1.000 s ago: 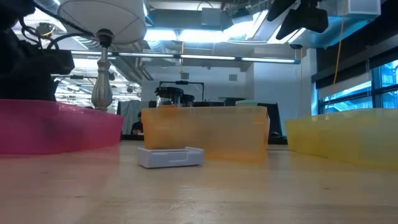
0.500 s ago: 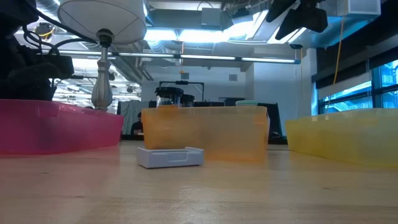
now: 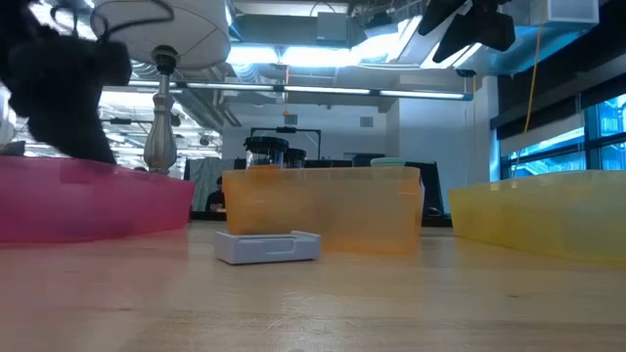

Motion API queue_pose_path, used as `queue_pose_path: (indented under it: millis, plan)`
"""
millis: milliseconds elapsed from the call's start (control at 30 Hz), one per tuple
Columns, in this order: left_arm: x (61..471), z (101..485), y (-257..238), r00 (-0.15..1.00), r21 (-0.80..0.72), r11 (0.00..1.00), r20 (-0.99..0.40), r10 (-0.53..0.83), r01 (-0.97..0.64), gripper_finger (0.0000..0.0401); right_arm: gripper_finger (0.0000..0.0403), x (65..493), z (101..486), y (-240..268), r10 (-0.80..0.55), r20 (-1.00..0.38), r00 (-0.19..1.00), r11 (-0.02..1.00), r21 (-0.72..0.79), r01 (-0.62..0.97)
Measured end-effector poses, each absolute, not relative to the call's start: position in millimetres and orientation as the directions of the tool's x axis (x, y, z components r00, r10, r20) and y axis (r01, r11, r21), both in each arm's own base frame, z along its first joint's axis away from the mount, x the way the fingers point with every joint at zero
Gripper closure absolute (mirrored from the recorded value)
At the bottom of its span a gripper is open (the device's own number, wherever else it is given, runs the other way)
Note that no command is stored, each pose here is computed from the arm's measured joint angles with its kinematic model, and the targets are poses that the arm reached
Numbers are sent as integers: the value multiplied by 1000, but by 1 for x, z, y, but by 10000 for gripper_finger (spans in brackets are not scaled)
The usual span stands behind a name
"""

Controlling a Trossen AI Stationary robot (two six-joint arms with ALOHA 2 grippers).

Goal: Pick & Place Office items
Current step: Put the white digital clock into the pink bin

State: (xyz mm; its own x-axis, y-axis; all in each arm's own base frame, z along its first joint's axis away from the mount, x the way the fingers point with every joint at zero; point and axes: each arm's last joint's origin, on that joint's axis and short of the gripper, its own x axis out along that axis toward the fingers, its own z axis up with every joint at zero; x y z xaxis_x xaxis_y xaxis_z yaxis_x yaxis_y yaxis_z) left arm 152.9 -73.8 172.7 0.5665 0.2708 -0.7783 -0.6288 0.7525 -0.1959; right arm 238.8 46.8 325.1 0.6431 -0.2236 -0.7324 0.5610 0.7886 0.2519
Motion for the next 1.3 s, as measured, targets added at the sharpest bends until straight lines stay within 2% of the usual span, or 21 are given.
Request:
queue_pose_path:
  millis: [167,333,567,733,867,1033,1167,1300]
  plan:
    - [165,199,-81,636,-244,787,-737,230,-567,226,142,239,325,47,-223,-732,643,788,252,561]
    - [183,217,-92,779,-406,780,-606,160,-476,210,142,239,325,47,-223,-732,643,787,254,562]
    - [217,215,-112,890,-570,734,-444,103,-369,171,142,239,325,47,-223,-732,643,808,231,543]
    - [242,202,-127,938,-606,750,-343,54,-265,157,142,239,325,47,-222,-733,643,834,199,514]
    - [260,191,-138,937,-525,817,-345,52,-239,157,142,239,325,47,-220,-733,643,854,174,490]
    - [292,190,-159,919,-331,932,-394,4,-146,157,142,239,325,48,-176,-746,643,880,174,443]
    - [315,190,-173,859,-135,983,-510,38,-124,157,142,238,324,49,-156,-753,639,891,172,420]
    - [327,184,-180,746,-31,983,-656,116,-181,157,142,238,324,49,-137,-758,637,906,163,389]
